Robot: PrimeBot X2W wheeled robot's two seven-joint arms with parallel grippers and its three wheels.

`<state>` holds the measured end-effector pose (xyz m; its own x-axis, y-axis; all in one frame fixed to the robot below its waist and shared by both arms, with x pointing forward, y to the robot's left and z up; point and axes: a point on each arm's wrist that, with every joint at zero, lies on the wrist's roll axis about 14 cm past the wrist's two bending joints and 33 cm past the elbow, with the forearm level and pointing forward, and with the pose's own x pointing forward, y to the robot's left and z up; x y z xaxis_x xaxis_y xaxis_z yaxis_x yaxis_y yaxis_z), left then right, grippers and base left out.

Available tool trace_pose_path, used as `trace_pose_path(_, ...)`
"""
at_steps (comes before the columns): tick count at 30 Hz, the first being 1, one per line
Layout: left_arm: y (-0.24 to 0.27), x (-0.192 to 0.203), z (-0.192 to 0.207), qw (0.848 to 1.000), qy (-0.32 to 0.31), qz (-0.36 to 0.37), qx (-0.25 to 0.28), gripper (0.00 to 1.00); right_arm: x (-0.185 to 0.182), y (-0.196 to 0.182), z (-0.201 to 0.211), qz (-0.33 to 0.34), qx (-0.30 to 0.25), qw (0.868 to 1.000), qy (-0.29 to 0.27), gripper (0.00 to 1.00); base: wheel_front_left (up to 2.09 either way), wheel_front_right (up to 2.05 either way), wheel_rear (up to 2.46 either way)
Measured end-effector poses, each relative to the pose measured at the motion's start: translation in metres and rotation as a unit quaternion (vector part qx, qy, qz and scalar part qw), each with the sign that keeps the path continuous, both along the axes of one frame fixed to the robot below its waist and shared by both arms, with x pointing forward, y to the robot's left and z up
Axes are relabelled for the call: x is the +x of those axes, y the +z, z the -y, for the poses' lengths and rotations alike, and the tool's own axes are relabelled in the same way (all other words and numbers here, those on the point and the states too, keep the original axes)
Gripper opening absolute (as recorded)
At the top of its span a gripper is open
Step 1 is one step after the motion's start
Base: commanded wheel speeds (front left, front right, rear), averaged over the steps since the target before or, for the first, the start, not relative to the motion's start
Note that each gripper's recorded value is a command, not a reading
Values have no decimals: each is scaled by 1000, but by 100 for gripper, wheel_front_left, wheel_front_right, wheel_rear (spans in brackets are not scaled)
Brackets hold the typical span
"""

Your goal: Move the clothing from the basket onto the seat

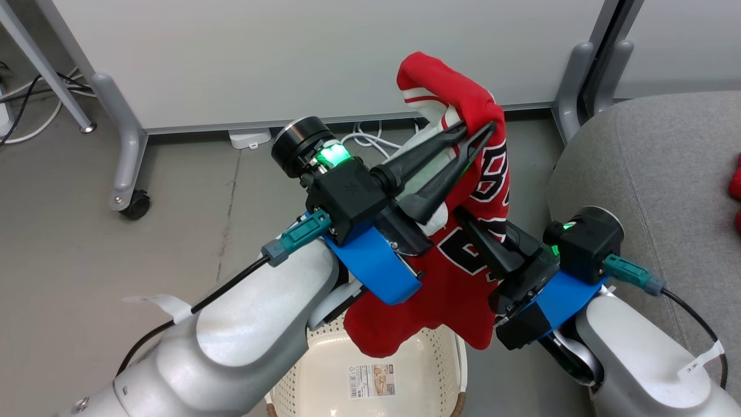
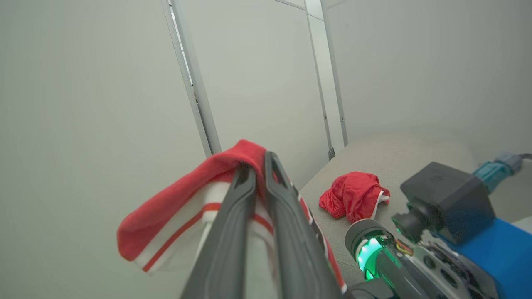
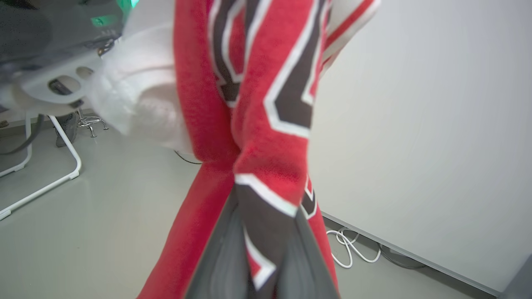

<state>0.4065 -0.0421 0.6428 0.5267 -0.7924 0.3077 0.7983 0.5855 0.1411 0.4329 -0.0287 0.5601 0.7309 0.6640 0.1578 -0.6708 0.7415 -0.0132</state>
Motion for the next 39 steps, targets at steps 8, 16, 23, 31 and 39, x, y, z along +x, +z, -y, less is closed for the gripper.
trace_pose_path(8,-13,4,-2,1000,6,-14,9,100,9,4,13,1,19,999,-30,0,0,0,0)
trace_pose_path(16,-25,7,0,1000,4,-27,15,100,19,7,35,4,36,997,-70,0,0,0,0)
trace_pose_path(23,-38,11,10,999,-12,-40,19,100,22,0,63,-2,42,993,-114,0,0,0,0)
trace_pose_path(31,-61,11,30,997,-44,-62,31,100,22,-9,92,-11,51,985,-163,0,0,0,0)
trace_pose_path(39,-85,6,60,991,-99,-80,48,100,17,-21,133,-23,57,971,-230,0,0,0,0)
